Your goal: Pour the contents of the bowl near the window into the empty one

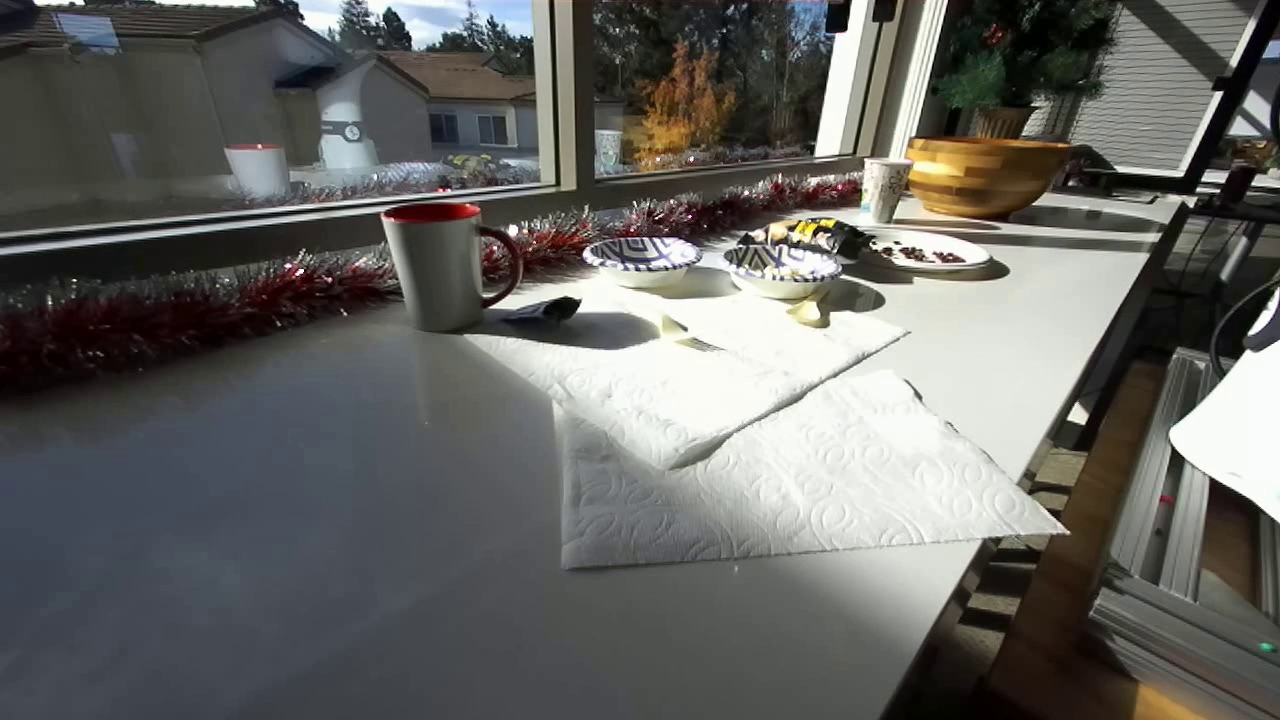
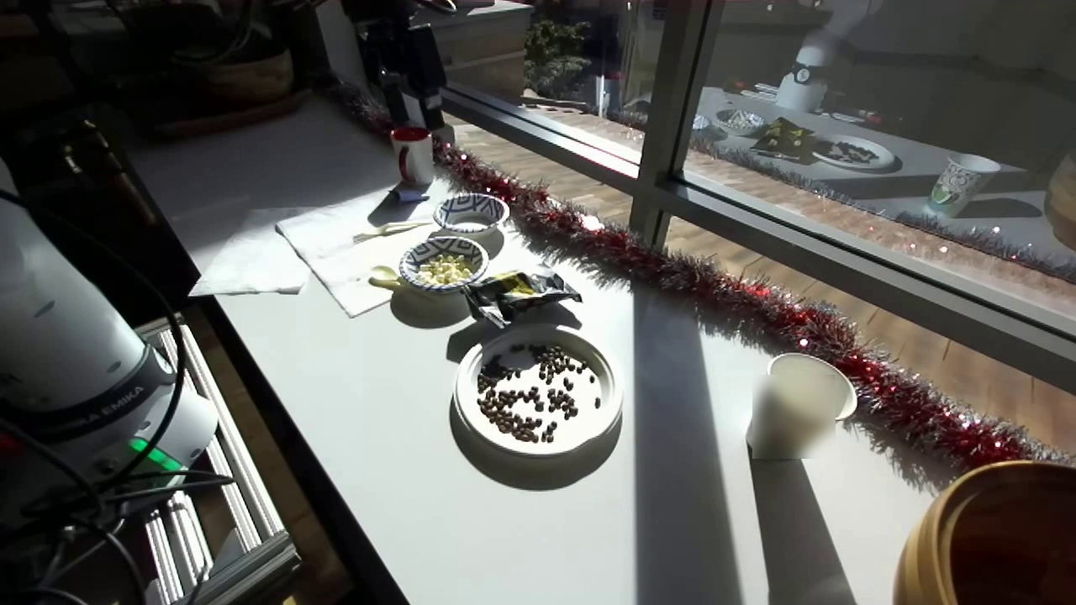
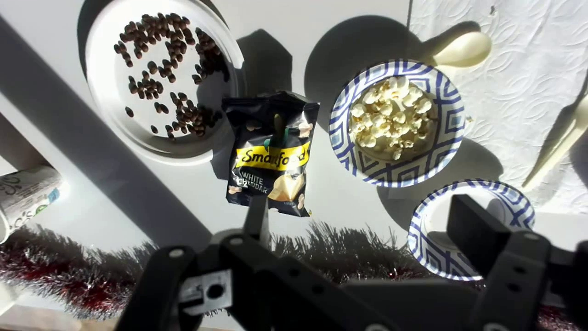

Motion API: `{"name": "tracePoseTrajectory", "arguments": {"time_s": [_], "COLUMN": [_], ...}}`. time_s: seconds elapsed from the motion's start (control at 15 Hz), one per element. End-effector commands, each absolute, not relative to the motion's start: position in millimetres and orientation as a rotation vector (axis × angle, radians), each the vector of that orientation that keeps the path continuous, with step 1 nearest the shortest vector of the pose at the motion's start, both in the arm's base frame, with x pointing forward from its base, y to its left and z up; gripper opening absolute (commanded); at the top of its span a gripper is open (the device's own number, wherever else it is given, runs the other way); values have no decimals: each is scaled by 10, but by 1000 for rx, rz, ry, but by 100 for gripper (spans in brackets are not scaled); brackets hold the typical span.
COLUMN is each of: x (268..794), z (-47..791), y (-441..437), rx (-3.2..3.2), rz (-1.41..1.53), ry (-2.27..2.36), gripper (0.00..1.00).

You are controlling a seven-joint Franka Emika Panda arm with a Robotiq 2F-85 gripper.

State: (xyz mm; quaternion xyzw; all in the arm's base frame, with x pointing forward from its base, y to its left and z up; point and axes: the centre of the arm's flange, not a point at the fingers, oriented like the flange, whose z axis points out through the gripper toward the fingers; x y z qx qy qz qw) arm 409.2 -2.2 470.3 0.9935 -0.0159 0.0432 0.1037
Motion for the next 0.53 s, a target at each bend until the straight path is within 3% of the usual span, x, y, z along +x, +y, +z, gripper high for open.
{"name": "tracePoseTrajectory", "arguments": {"time_s": [0.0, 0.47], "x": [4059, 4043], "z": [4713, 4681], "y": [-22, -19], "rx": [2932, 2933], "rz": [135, 135], "ry": [-47, -45], "gripper": [100, 100]}}
